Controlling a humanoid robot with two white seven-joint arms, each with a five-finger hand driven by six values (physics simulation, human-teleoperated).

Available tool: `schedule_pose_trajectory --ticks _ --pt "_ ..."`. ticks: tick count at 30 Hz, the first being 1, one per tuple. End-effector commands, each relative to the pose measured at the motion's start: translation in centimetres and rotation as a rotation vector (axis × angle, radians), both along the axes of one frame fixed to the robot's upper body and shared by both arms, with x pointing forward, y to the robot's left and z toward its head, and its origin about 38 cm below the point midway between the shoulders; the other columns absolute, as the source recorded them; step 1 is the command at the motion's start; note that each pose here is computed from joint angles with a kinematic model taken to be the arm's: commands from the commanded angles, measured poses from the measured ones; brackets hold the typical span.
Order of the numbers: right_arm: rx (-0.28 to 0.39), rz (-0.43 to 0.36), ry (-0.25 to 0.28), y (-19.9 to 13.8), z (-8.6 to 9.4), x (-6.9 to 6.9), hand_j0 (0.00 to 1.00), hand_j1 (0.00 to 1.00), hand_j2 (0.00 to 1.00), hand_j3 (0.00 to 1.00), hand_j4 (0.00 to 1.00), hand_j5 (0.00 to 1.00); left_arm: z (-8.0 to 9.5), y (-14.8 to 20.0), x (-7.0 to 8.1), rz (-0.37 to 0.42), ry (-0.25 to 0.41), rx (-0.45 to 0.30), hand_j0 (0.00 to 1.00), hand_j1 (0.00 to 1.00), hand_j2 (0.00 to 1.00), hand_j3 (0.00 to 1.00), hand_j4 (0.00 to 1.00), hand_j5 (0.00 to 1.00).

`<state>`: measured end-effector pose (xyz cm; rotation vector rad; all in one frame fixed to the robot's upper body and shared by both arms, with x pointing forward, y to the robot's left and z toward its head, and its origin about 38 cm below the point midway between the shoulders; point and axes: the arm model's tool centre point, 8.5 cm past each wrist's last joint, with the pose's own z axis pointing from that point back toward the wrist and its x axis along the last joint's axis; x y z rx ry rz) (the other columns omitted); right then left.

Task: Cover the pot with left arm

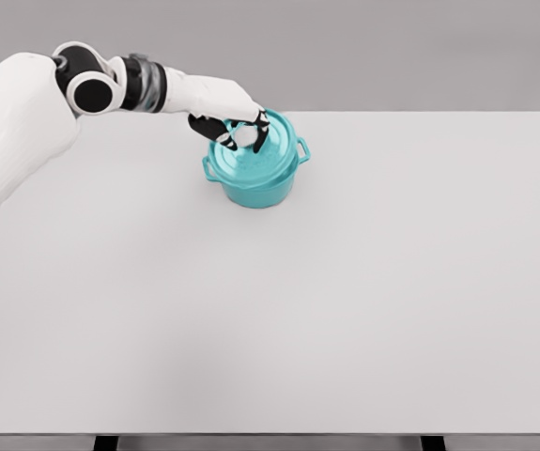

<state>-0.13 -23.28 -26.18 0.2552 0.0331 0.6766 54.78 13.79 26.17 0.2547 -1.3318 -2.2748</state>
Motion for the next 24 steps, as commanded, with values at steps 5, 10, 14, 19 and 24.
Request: schedule_pose_trajectory --ticks 5,10,14,19,24 --pt "0.000 0.000 0.001 0.0 0.0 0.0 1.00 1.00 1.00 1.00 1.00 1.00 -1.3 -0.1 0.8 0.044 0.040 0.004 0.37 0.37 0.37 0.37 0.37 0.37" --pt "0.000 0.000 0.001 0.0 0.0 0.0 1.00 1.00 1.00 1.00 1.00 1.00 -2.0 -0.5 1.1 0.056 0.047 0.023 0.37 0.37 0.37 0.37 0.37 0.37" --pt "0.000 0.000 0.000 0.0 0.0 0.0 1.00 1.00 1.00 1.00 1.00 1.00 -1.6 -0.3 1.4 0.065 0.041 0.025 0.37 0.37 0.37 0.37 0.37 0.37" --pt "0.000 -0.002 0.000 0.0 0.0 0.0 1.00 1.00 1.00 1.00 1.00 1.00 -1.5 -0.4 1.9 0.087 0.045 0.029 0.38 0.38 0.38 0.38 0.38 0.38" --pt "0.000 0.000 0.000 0.0 0.0 0.0 1.00 1.00 1.00 1.00 1.00 1.00 -1.7 -1.4 1.8 0.071 0.049 0.023 0.39 0.39 0.39 0.39 0.39 0.39"
